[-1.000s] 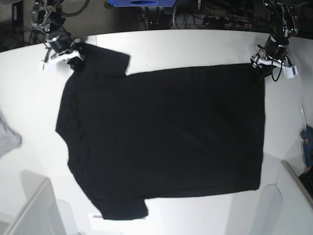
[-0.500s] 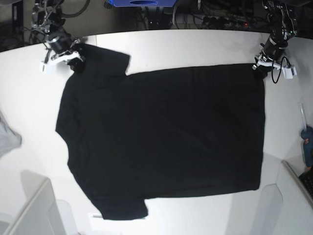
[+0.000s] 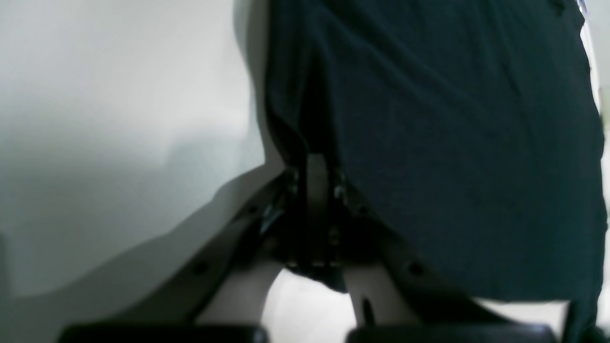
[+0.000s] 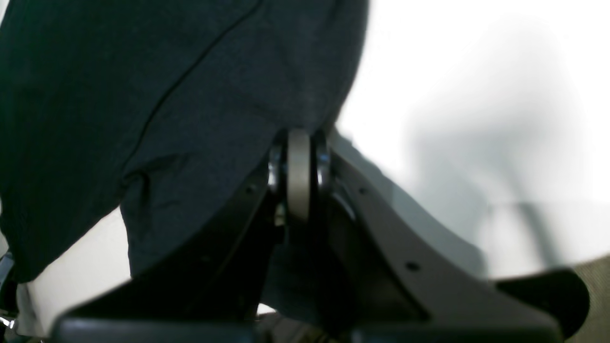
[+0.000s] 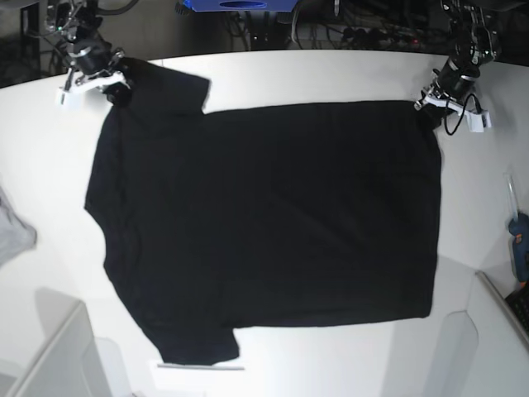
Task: Fold the T-shirt properly
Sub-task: 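Close both grippers on the shirt's shoulder corners, then drag the shirt by its shoulders toward the robot with both grippers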
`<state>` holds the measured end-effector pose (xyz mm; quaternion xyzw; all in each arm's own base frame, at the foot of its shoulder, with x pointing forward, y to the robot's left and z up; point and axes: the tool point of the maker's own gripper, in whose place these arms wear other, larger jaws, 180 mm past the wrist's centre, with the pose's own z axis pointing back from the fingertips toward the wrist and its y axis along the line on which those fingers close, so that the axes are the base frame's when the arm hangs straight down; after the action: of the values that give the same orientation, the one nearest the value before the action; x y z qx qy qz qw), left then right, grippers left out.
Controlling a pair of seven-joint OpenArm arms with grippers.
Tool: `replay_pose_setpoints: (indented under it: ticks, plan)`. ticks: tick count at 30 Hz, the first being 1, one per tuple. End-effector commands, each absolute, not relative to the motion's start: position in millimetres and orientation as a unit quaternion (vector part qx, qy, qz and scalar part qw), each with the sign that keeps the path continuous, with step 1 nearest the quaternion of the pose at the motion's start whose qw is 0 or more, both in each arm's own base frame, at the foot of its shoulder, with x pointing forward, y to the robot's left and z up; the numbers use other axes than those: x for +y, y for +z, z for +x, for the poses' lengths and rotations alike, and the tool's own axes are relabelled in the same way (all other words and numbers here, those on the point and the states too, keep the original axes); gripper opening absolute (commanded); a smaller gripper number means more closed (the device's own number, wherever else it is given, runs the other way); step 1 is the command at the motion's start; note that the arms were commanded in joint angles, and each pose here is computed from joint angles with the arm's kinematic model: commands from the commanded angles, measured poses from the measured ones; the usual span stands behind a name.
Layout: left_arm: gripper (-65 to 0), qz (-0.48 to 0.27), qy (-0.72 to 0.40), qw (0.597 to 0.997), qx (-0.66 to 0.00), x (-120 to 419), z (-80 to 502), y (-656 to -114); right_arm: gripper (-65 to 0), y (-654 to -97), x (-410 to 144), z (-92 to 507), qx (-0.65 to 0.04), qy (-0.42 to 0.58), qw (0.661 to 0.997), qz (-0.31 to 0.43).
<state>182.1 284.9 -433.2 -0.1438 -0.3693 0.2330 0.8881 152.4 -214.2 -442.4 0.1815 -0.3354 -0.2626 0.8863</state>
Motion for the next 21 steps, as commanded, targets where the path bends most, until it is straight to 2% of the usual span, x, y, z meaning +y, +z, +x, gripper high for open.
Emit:
replay_pose_setpoints:
  ticks: [1, 12, 21]
  plan:
    - [-65.0, -0.116, 0.215, 0.908, -0.340, 289.8, 167.0, -437.8, -65.0, -438.9, -218.4, 151.6, -0.337, -0.257, 0.888, 0.175]
    - [-65.0, -0.083, 0.161, 0.917, -0.355, 282.3, 147.1, -405.9, -65.0, -416.5, -210.6, 145.9, -0.352, -0.234, 0.889, 0.177]
    - [-65.0, -0.093, 0.128, 0.899, -0.407, 268.7, 178.5, -369.2, -65.0, -392.7, -206.9, 173.4, -0.389, -0.214, 0.877, 0.185]
